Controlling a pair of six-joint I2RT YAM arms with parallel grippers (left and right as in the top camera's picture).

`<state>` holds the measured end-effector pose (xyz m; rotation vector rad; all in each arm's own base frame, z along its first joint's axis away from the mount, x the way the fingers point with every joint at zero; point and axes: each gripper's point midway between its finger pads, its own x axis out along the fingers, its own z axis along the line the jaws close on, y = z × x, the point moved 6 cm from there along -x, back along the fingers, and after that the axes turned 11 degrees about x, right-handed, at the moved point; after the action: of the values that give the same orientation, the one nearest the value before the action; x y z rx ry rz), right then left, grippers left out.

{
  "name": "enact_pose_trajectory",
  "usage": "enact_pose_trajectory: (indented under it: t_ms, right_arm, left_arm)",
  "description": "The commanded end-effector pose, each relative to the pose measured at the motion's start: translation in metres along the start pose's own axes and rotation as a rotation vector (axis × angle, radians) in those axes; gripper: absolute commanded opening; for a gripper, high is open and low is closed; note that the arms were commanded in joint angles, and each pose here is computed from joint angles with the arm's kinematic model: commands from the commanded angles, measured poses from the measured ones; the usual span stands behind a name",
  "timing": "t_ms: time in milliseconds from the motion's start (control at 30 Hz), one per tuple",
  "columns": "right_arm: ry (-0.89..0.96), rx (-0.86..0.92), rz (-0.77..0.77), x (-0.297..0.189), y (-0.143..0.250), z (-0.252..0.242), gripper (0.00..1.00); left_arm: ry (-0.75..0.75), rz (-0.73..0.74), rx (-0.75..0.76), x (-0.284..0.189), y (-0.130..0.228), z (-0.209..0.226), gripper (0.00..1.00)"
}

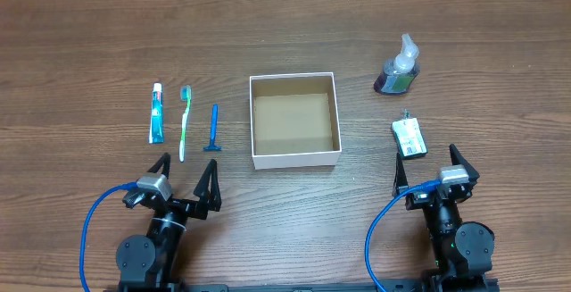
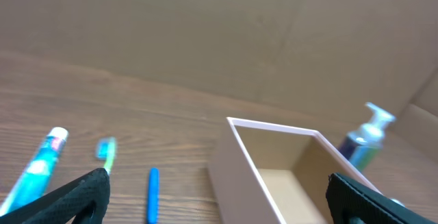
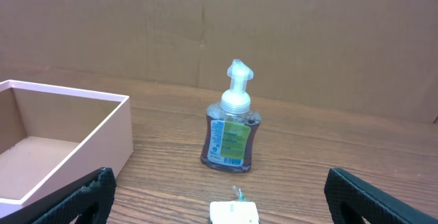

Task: Pack container
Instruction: 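Reach the left gripper to the blue razor and grasp its handle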

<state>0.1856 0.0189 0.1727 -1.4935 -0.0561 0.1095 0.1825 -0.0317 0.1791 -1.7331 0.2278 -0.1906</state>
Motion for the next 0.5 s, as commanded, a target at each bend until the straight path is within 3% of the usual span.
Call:
enact_pose_trajectory:
  t_ms: [0, 167, 333, 467]
  right_arm:
    - [0.005, -0.006, -0.007, 0.000, 0.002, -0.001, 1.00]
    - [0.004, -0.006, -0.007, 0.000, 0.002, -0.001, 1.00]
    - [0.005, -0.006, -0.007, 0.000, 0.002, -0.001, 1.00]
    - [0.005, -0.006, -0.007, 0.000, 0.002, -0.001, 1.00]
  left_arm:
    - [0.081, -0.070, -0.028, -0.012, -0.053, -0.020, 1.00]
    - [-0.058, 0.015, 0.051, -0.022, -0.109, -0.018, 1.00]
    - [-0.177, 0.360, 0.156, -0.003, -0.141, -0.008, 1.00]
    - [-0.179, 0.601, 0.109, 0.025, -0.140, -0.003, 1.00]
